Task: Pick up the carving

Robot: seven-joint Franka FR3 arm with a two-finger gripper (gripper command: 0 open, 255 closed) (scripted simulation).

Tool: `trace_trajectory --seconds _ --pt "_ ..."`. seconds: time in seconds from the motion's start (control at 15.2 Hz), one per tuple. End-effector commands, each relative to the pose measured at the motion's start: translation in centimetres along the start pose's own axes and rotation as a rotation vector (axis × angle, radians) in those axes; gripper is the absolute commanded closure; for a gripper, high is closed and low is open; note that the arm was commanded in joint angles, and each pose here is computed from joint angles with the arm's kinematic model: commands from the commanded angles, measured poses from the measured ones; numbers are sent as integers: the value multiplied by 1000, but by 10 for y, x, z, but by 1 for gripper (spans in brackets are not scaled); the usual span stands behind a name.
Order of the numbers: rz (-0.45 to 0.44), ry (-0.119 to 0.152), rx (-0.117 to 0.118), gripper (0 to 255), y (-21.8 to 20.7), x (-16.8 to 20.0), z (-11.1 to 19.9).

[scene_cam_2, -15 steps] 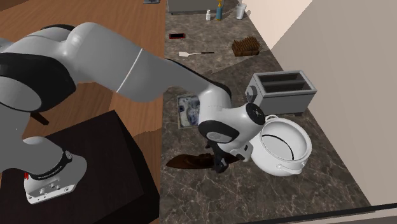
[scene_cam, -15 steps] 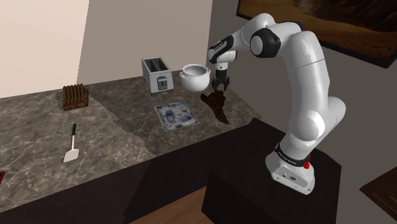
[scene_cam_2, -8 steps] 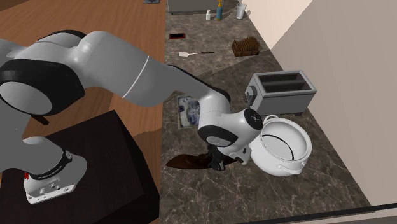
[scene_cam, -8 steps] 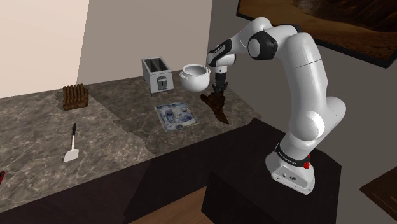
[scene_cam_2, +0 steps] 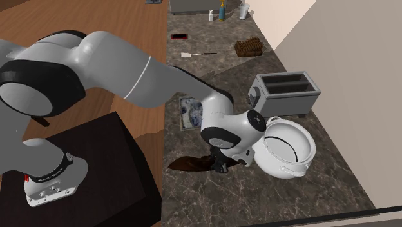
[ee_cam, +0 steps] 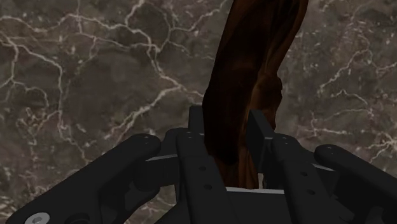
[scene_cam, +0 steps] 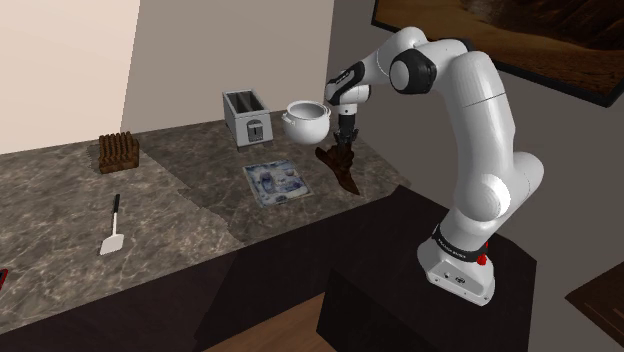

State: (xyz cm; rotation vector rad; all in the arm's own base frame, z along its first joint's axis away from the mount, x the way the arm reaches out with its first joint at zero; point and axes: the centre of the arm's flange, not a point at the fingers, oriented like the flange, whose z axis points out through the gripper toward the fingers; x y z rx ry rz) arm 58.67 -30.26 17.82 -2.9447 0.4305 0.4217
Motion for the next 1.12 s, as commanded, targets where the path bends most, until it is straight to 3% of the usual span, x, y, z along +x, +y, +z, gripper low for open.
trace_trajectory --seconds 0.0,1.06 --pt "0 -1 0 255 -1 -2 -4" --pt "0 -1 0 255 -8 -24 -75"
